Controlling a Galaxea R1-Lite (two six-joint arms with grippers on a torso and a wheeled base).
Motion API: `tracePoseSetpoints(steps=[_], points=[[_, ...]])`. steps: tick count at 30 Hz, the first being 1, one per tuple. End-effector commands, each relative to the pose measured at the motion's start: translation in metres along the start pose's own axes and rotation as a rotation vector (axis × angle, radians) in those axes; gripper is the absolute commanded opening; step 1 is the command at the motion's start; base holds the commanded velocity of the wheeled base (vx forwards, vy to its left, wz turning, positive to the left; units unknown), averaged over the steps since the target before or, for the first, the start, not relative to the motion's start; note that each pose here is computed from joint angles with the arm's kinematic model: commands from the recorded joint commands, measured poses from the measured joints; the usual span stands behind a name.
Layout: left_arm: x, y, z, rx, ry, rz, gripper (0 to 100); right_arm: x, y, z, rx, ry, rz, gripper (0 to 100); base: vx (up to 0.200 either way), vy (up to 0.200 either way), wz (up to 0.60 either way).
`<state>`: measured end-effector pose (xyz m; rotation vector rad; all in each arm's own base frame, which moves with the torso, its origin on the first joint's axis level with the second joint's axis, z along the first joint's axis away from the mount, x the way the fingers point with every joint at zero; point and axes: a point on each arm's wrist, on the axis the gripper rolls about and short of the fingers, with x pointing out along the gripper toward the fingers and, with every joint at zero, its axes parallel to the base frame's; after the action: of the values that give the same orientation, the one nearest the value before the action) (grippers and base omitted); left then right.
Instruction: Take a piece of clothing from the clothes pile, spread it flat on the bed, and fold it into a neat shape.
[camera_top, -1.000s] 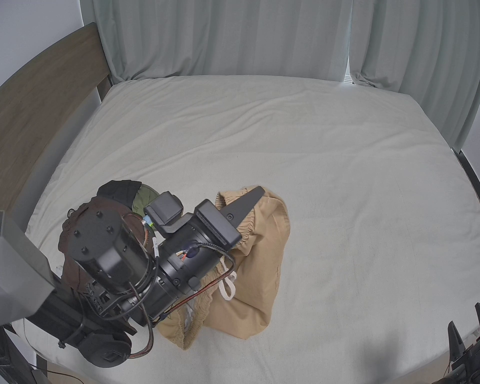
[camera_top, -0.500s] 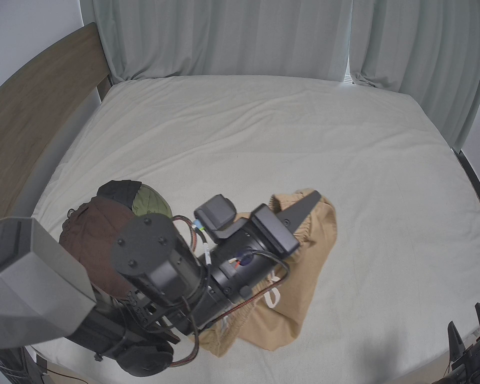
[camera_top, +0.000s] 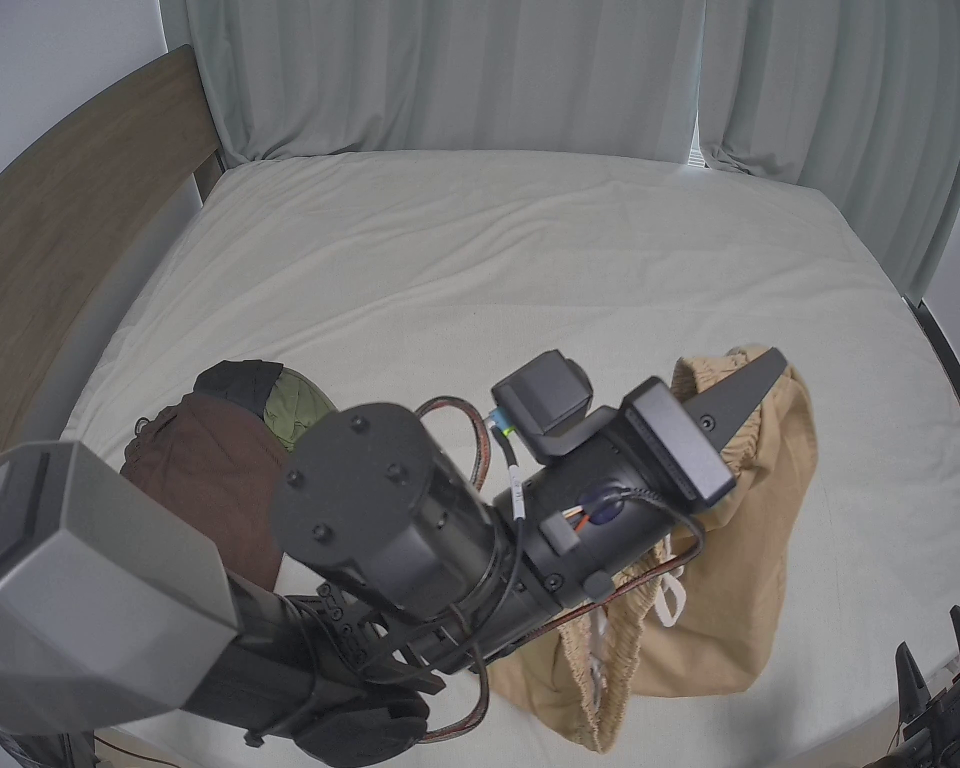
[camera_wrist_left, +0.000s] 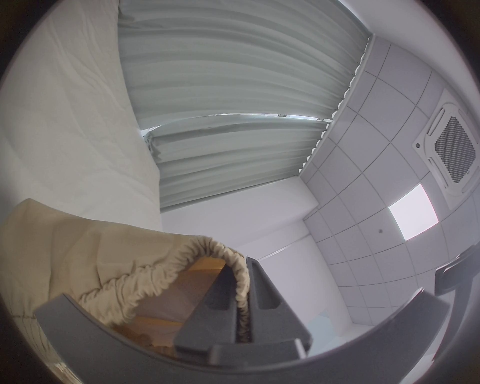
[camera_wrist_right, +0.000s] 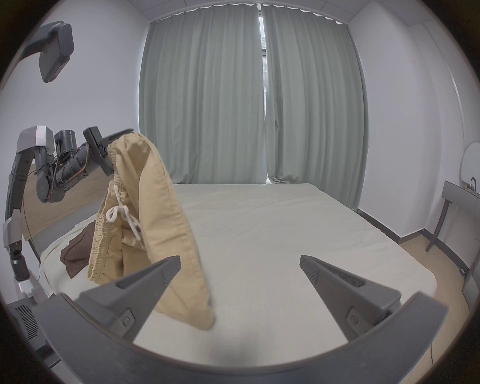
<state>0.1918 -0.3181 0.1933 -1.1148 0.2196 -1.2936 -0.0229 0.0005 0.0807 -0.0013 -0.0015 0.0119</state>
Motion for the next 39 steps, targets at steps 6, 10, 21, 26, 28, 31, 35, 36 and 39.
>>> tracePoseSetpoints(steps=[6,10,21,26,28,31,35,36,39], points=[[0.019,-0.042,0.017,-0.074,-0.086,-0.152,0,0.0,0.0,-0.005,0.0,0.001,0.0,100,0.0,0.0,0.0],[0.014,-0.064,0.029,-0.122,-0.127,-0.191,0,0.0,0.0,-0.005,0.0,0.001,0.0,100,0.0,0.0,0.0],[-0.044,-0.02,0.006,-0.151,-0.009,0.087,0,0.0,0.0,-0.005,0.0,0.001,0.0,100,0.0,0.0,0.0],[-0.076,0.014,0.016,-0.073,0.035,0.232,0,0.0,0.0,-0.005,0.0,0.001,0.0,100,0.0,0.0,0.0],[-0.084,0.024,0.023,-0.035,0.039,0.271,0,0.0,0.0,-0.005,0.0,0.001,0.0,100,0.0,0.0,0.0],[-0.097,0.043,0.032,0.047,0.043,0.34,0,0.0,0.0,-0.005,0.0,0.001,0.0,100,0.0,0.0,0.0],[-0.106,0.067,0.041,0.117,0.017,0.432,0,0.0,0.0,-0.005,0.0,0.001,0.0,100,0.0,0.0,0.0],[-0.108,0.071,0.044,0.132,0.01,0.449,0,0.0,0.0,-0.005,0.0,0.001,0.0,100,0.0,0.0,0.0],[-0.12,0.083,0.051,0.169,-0.003,0.51,0,0.0,0.0,-0.005,0.0,0.001,0.0,100,0.0,0.0,0.0]])
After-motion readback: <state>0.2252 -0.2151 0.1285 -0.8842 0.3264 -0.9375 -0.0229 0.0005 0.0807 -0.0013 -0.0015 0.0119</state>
